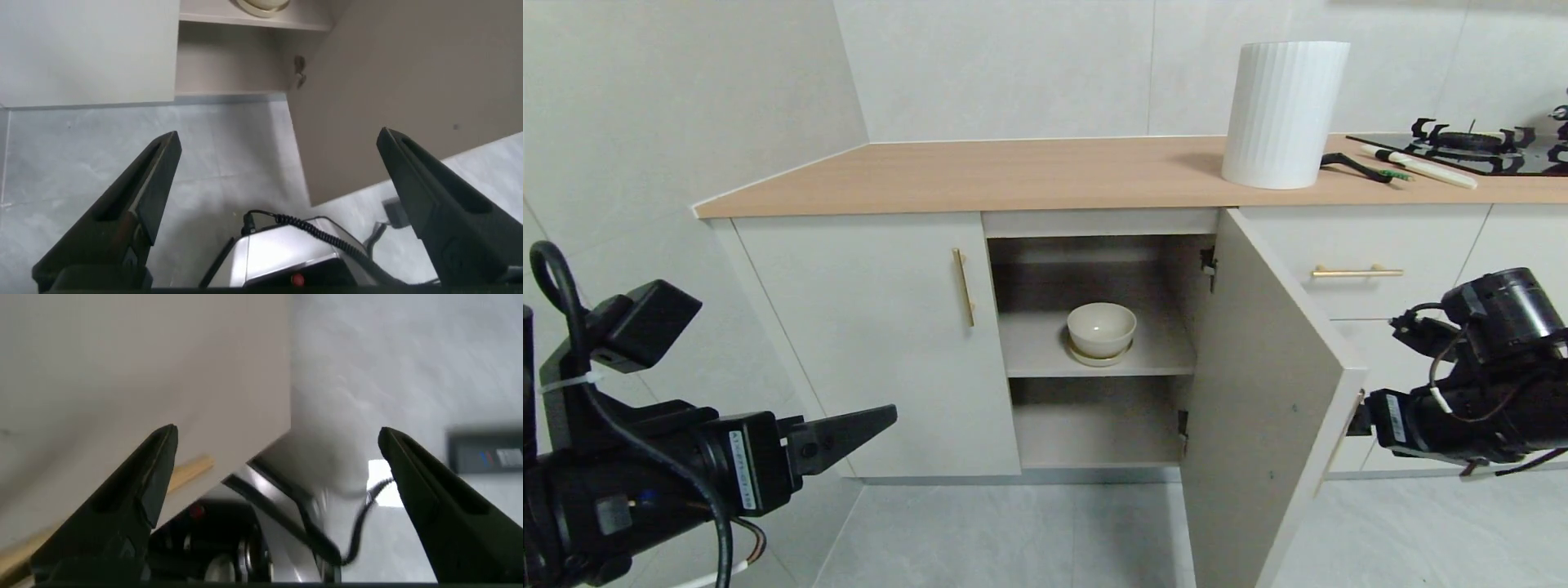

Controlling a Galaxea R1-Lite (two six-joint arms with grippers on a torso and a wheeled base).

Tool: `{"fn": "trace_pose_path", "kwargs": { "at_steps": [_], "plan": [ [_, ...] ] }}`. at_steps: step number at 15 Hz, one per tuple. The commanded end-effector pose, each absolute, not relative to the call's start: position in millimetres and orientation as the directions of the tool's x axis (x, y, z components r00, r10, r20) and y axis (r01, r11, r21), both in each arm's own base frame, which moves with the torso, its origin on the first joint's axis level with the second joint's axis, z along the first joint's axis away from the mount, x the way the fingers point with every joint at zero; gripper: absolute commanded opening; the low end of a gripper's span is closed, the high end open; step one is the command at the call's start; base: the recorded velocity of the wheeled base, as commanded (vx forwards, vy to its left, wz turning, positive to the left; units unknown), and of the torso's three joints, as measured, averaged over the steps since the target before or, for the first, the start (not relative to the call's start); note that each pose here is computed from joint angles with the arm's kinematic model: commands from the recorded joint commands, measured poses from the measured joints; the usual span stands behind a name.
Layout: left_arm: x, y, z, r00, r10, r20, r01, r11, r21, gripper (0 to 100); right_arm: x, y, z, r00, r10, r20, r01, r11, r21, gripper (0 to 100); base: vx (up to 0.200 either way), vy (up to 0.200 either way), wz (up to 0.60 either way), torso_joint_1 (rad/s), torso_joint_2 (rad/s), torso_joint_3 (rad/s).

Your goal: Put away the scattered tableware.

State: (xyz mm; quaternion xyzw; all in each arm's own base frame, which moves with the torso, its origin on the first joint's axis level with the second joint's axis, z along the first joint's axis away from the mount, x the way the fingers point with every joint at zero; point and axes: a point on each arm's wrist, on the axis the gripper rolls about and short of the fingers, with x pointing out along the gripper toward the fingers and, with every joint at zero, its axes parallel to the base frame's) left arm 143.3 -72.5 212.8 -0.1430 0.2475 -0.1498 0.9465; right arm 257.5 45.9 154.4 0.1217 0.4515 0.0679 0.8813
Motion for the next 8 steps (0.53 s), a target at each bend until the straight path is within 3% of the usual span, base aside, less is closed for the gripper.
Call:
{"fn": "trace_pose_path", "kwargs": {
  "at_steps": [1, 8],
  "plan": [
    [144, -72, 213, 0.834, -0.351, -0.425, 0.21, 0.915, -0.344, 100, 278, 75, 142, 0.565, 0.277, -0.777, -0.098, 0.958, 0.27, 100, 0.0, 0.0, 0.0, 0.0, 0.0, 0.0],
    [145, -71, 213, 0.839, -0.341, -0.424, 0.201, 0.919, -0.34, 100, 314, 145, 144, 0.551, 0.394, -0.736, -0.279, 0.918, 0.282, 100, 0.0, 0.0, 0.0, 0.0, 0.0, 0.0]
  ]
}}
